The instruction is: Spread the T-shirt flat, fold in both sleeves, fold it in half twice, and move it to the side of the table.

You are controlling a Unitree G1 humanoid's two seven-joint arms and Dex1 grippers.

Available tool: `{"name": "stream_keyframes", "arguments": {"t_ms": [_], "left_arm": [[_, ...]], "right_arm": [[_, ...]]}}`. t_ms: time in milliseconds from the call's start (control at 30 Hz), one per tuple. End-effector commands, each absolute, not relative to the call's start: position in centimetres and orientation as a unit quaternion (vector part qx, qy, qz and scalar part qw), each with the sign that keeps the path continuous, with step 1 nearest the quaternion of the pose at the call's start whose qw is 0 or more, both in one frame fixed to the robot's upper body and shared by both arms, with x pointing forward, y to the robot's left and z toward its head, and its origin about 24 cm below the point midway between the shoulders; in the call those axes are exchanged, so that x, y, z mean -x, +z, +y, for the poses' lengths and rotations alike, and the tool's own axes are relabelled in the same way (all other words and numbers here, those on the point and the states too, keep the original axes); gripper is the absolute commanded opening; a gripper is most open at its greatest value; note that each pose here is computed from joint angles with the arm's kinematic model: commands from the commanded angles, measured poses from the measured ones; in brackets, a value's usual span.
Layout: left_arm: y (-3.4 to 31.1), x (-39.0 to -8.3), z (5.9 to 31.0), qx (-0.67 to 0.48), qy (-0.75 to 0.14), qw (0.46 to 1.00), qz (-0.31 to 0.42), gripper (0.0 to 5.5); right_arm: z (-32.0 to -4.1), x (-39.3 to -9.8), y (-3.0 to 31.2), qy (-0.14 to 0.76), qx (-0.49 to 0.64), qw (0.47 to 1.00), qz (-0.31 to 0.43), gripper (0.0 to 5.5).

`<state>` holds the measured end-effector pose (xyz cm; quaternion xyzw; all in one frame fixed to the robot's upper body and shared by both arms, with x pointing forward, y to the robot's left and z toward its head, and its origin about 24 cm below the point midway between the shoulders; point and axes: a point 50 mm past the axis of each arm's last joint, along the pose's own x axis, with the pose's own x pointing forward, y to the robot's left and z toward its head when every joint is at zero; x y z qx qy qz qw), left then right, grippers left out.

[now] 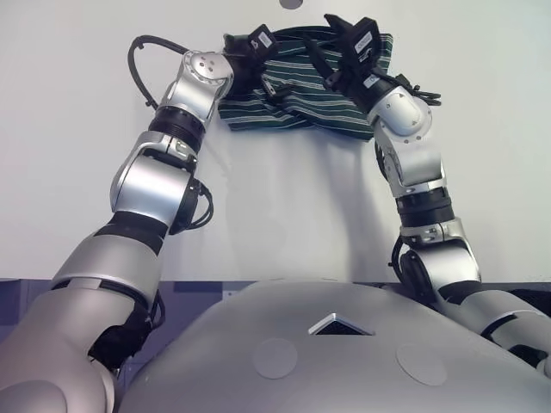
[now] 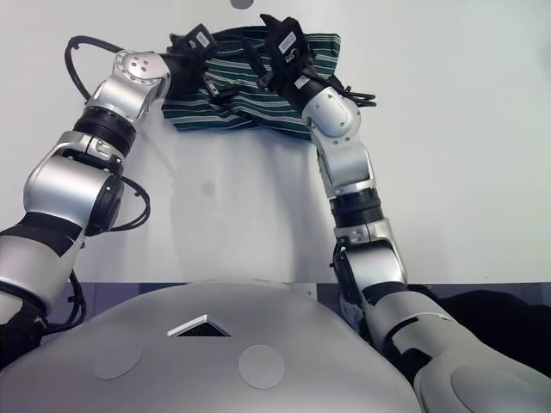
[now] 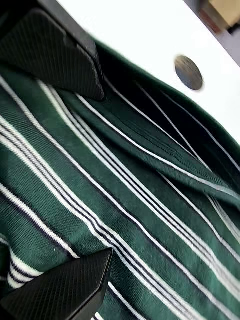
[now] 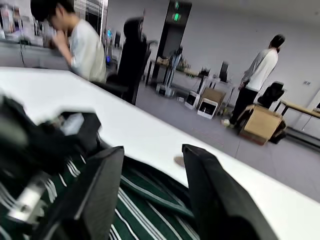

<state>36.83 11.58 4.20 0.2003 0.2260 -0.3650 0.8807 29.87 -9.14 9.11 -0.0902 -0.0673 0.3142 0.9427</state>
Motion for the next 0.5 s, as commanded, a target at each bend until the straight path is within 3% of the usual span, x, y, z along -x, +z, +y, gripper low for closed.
{"name": "stream_keyframes", "arguments": {"t_ms": [33,133,267,400,500], "left_arm": [[4.5,-37.8,13.0,-0.051,-0.236,0.94,0.242,5.37],[5.6,-38.5,12.5,0.023,-0.215,0.952,0.216,5.37],[8.5,-39.6,11.6,0.033,-0.217,0.966,0.136,5.37],[13.7,-39.3,9.6,0.018,-0.311,0.95,-0.001,5.37],[17.6,-39.4,10.8,-0.004,-0.255,0.964,-0.081,5.37]], "right_arm": [[-9.1,-27.9,7.7,0.372,0.104,0.921,-0.045,2.16],[-8.7,-26.7,5.6,0.432,0.16,0.888,0.006,2.16],[-8.7,-26.5,3.1,0.454,0.207,0.862,0.088,2.16],[-6.5,-27.1,5.2,0.471,0.167,0.864,0.054,2.16],[-5.3,-27.3,6.7,0.48,0.136,0.866,0.039,2.16]]}}
